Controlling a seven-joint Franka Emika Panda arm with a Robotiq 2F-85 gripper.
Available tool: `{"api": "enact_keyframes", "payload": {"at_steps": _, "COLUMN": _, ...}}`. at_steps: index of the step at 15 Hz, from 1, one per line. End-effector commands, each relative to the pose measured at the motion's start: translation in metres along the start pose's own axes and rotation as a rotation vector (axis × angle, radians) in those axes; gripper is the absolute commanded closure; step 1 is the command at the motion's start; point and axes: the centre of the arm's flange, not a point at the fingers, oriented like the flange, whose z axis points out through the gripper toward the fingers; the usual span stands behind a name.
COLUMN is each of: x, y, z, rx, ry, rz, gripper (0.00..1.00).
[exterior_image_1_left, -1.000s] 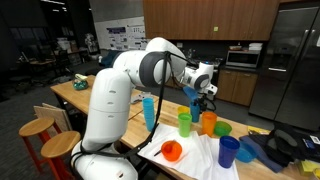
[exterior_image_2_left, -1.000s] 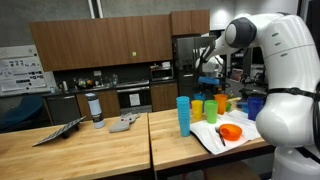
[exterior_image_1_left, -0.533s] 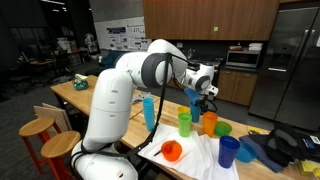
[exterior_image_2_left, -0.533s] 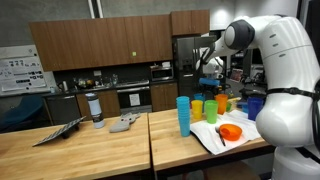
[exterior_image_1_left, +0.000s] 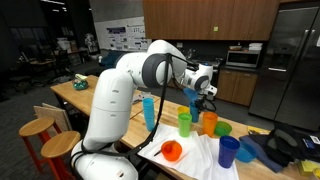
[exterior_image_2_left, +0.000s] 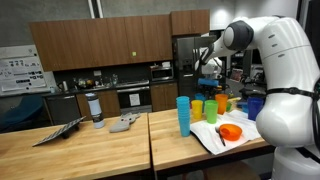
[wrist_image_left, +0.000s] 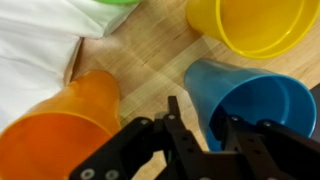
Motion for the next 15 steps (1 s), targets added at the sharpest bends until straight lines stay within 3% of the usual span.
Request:
{"api": "enact_keyframes", "payload": {"at_steps": 1, "x": -0.006, "y": -0.009, "z": -0.011, "rx": -0.016, "ry": -0.007, "rz": -0.016, "gripper": 0.97}}
{"api": "enact_keyframes", "payload": {"at_steps": 9, "x": -0.022, "y": -0.006, "z": -0.063, "rx": -0.041, "ry": -0.065, "rz": -0.11, "gripper": 0.99}}
{"api": "enact_keyframes", "payload": {"at_steps": 15, "x": -0.022, "y": 0.014, "z": -0.13, "rx": -0.039, "ry": 0.005, "rz": -0.127, "gripper": 0.99}}
